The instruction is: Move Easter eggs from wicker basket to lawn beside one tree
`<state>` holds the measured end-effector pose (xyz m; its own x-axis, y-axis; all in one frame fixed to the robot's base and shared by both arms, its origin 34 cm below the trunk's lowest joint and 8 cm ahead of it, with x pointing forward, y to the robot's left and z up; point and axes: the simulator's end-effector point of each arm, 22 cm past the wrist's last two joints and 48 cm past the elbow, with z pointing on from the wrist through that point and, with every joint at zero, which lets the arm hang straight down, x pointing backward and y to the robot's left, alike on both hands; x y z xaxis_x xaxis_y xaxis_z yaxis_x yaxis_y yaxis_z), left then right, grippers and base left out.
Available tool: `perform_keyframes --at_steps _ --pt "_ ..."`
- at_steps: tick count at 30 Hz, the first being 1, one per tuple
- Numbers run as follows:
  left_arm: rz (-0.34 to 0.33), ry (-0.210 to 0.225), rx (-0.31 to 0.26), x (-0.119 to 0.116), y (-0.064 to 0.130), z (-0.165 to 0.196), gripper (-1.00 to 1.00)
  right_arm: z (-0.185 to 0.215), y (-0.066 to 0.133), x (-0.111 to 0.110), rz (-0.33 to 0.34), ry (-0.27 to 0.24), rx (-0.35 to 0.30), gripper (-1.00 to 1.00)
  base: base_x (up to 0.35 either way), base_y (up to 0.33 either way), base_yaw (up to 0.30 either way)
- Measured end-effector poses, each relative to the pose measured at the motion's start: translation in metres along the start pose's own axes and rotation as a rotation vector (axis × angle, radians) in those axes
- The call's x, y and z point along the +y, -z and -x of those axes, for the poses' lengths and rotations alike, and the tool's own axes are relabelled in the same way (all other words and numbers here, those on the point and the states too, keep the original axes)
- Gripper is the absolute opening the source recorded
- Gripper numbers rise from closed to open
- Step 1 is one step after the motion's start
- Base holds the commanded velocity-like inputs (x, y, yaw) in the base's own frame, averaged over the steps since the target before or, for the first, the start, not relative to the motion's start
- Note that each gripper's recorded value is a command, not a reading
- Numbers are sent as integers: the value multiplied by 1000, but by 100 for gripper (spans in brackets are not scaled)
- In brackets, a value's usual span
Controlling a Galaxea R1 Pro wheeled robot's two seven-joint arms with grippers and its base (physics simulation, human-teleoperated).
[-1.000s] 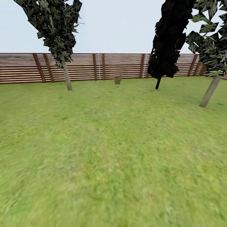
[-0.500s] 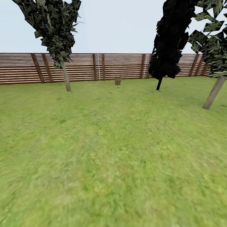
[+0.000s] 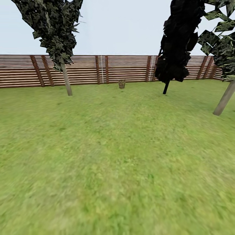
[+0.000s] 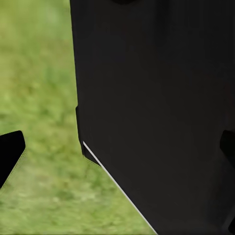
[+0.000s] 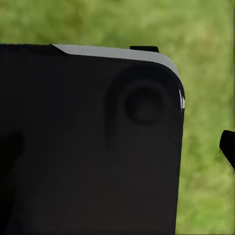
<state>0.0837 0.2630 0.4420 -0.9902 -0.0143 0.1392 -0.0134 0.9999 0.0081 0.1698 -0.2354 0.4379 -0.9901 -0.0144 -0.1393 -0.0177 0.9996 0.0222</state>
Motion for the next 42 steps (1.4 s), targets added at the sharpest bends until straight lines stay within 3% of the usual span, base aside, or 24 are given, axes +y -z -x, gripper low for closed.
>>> perform_keyframes --at_steps 42 --pt "-5 1 1 -4 0 -1 100 1 0 -7 -9 -4 0 100 341 0 0"
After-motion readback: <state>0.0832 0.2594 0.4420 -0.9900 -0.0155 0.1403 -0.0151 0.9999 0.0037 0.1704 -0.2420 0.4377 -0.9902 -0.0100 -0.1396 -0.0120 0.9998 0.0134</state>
